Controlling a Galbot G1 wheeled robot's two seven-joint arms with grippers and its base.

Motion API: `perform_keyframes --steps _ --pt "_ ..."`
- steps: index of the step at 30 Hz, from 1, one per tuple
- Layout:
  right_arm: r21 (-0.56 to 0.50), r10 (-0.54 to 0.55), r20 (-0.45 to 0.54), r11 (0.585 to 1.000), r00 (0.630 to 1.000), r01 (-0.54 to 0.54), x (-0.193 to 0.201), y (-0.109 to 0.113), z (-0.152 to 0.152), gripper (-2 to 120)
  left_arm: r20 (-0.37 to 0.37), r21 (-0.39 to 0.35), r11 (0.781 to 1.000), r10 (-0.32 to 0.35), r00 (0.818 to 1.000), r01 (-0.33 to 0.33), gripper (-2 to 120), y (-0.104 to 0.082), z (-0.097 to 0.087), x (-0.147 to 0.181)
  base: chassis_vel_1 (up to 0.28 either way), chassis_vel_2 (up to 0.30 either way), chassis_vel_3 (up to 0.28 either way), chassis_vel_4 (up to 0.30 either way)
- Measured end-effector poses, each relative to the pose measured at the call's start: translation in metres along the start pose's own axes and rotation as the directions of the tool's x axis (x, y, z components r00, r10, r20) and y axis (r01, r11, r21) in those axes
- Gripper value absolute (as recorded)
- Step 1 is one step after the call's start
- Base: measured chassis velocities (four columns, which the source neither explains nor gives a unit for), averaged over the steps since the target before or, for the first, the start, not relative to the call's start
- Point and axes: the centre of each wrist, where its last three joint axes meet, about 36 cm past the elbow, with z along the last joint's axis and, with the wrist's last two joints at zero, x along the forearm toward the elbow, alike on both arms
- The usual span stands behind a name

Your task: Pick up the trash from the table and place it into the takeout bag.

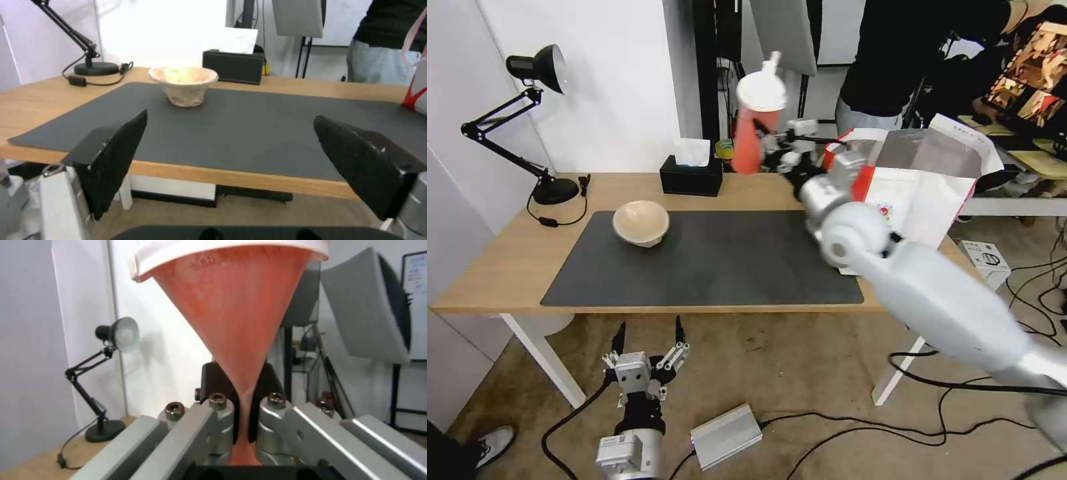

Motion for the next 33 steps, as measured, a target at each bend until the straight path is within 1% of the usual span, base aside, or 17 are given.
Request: perform_keyframes --steps 3,8,11,15,17,19,20,26,27,31,32,33 --pt "0.007 0.002 0.012 1.000 1.000 -0.002 0.010 -0.004 -0.013 2 0.003 -0.001 1.000 0.000 1.000 0.000 100 0.000 -0.001 0.000 0.000 0.000 0.000 0.000" --pt "0.011 -0.003 0.019 1.000 1.000 0.003 0.016 -0.005 -0.024 2 0.005 0.000 1.000 -0.003 1.000 0.003 100 0.000 -0.003 0.002 0.000 0.000 0.000 0.000" --pt "0.019 -0.002 0.025 1.000 1.000 0.001 0.021 -0.007 -0.035 2 0.009 -0.002 1.000 -0.004 1.000 0.004 100 0.001 -0.005 0.003 0.000 0.000 0.000 0.000" --pt "0.025 0.004 0.034 1.000 0.999 -0.005 0.027 -0.012 -0.048 2 0.010 -0.005 1.000 -0.001 1.000 0.001 100 0.002 -0.006 0.004 0.000 0.000 0.000 0.000" --pt "0.030 0.012 0.041 0.999 0.999 -0.013 0.031 -0.016 -0.058 2 0.012 -0.008 1.000 0.000 1.000 0.000 100 0.003 -0.007 0.004 0.000 0.000 0.000 0.000" --pt "0.031 0.013 0.042 0.999 0.999 -0.015 0.032 -0.018 -0.061 2 0.012 -0.008 1.000 0.001 1.000 -0.001 100 0.003 -0.007 0.004 0.000 0.000 0.000 0.000" --pt "0.036 0.020 0.046 0.999 0.999 -0.022 0.035 -0.021 -0.068 2 0.013 -0.008 1.000 0.001 1.000 -0.001 100 0.003 -0.007 0.004 0.000 0.000 0.000 0.000" --pt "0.048 0.048 0.056 0.998 0.997 -0.051 0.044 -0.032 -0.086 2 0.015 -0.008 1.000 0.006 1.000 -0.006 100 0.002 -0.007 0.005 0.000 0.000 0.000 0.000" --pt "0.048 0.048 0.056 0.998 0.997 -0.051 0.044 -0.032 -0.086 2 0.015 -0.008 1.000 0.006 1.000 -0.006 100 0.002 -0.007 0.005 0.000 0.000 0.000 0.000" --pt "0.055 0.074 0.061 0.995 0.995 -0.077 0.050 -0.043 -0.095 2 0.016 -0.009 1.000 0.007 1.000 -0.007 100 0.002 -0.007 0.005 0.000 0.000 0.000 0.000" --pt "0.058 0.086 0.066 0.994 0.994 -0.090 0.052 -0.048 -0.099 2 0.017 -0.009 1.000 0.008 1.000 -0.008 100 0.002 -0.008 0.005 0.000 0.000 0.000 0.000" --pt "0.058 0.086 0.066 0.994 0.994 -0.090 0.052 -0.048 -0.099 2 0.017 -0.009 1.000 0.008 1.000 -0.008 100 0.002 -0.008 0.005 0.000 0.000 0.000 0.000"
